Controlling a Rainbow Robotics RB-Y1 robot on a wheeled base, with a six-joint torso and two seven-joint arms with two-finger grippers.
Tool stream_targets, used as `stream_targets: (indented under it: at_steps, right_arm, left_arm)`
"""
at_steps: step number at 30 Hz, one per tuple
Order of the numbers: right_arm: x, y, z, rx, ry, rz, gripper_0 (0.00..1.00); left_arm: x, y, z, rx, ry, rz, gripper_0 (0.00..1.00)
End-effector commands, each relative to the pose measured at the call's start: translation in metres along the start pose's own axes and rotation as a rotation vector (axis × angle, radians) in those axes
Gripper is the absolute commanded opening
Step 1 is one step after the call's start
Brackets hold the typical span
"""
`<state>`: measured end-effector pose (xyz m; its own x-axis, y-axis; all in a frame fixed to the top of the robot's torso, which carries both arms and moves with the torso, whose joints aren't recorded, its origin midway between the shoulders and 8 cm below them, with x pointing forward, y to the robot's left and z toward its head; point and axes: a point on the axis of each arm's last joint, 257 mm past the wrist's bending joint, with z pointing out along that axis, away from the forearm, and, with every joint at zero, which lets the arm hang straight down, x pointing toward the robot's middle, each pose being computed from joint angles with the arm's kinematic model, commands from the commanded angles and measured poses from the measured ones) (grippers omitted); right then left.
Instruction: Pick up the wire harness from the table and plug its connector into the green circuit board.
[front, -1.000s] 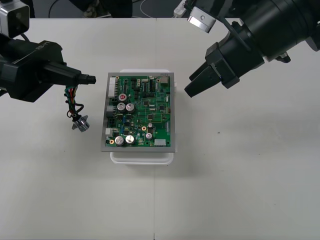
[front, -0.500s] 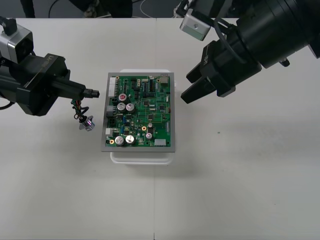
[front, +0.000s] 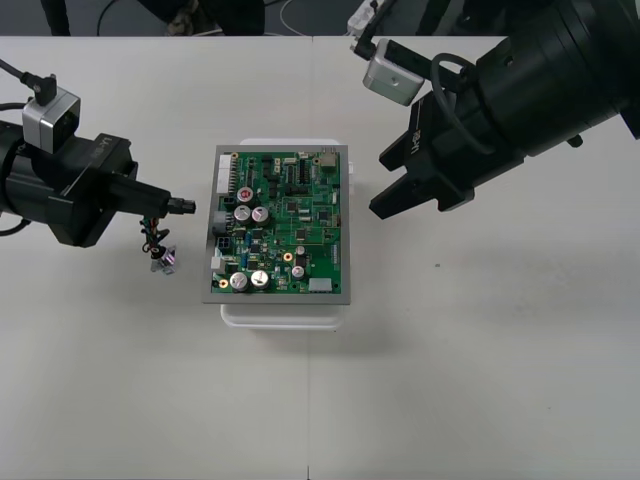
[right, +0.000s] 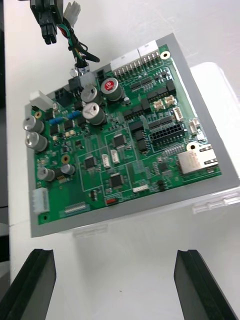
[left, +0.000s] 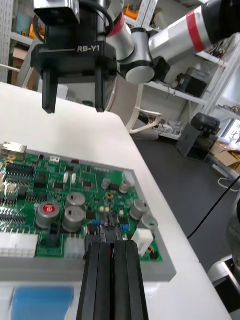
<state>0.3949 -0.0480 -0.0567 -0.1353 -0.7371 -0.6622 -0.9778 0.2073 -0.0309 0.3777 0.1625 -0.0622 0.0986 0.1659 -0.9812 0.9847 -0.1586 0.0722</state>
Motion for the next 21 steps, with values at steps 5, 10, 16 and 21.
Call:
stream_targets:
  at_steps: [5,10,16,21]
  right_arm:
    - [-0.022,-0.007,-0.007,0.129,-0.03,-0.137,0.69]
    - [-0.027,-0.006,-0.006,0.141,-0.035,-0.18,0.69]
    - [-0.04,-0.006,-0.01,0.171,-0.062,-0.24,0.69]
    - [-0.045,-0.001,-0.009,0.191,-0.07,-0.272,0.69]
  left_arm:
    - [0.031,-0.013,-0.018,0.014,0.061,0.135,0.0]
    - [0.042,-0.014,-0.021,0.008,0.07,0.161,0.0]
    - [0.052,-0.016,-0.021,0.007,0.066,0.163,0.0]
    - [0.054,-0.013,-0.026,-0.012,0.065,0.162,0.0]
